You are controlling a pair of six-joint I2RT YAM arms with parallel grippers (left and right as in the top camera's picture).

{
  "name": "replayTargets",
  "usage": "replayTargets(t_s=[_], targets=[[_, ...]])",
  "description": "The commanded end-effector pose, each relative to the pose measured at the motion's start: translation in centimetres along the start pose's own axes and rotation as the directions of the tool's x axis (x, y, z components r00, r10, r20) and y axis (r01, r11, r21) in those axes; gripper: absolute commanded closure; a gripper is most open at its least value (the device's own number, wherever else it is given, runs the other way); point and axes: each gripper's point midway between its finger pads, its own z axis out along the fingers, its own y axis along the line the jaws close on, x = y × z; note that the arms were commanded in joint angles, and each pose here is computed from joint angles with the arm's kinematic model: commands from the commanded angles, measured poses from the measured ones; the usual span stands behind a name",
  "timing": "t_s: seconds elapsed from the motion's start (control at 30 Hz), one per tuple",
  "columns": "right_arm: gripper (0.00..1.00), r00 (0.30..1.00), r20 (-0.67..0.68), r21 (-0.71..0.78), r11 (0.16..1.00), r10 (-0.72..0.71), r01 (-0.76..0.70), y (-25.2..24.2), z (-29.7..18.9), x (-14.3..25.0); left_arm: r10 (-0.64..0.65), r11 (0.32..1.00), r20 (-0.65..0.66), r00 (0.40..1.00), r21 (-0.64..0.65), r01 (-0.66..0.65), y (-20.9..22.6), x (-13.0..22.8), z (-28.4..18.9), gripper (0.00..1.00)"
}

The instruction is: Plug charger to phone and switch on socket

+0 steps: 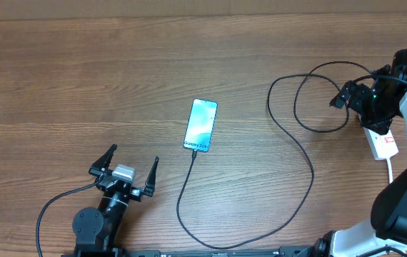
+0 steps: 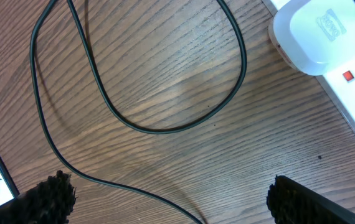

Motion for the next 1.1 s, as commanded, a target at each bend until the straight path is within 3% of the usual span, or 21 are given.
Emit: replayTargets(t_s=[0.0,1.07], targets=[[0.00,0.998,0.060,-0.012,1.000,-0.022,0.023,0.59,-1.82,-0.77,0.009,0.998,-0.006,1.000,-0.055,-0.009,0.91,0.21,-0.07,0.01],[0.00,0.998,0.060,-0.012,1.000,-0.022,0.023,0.59,-1.82,-0.77,0.010,0.999,0.000,1.000,-0.050,-0.010,0.84,0.06,-0.06,0.00]])
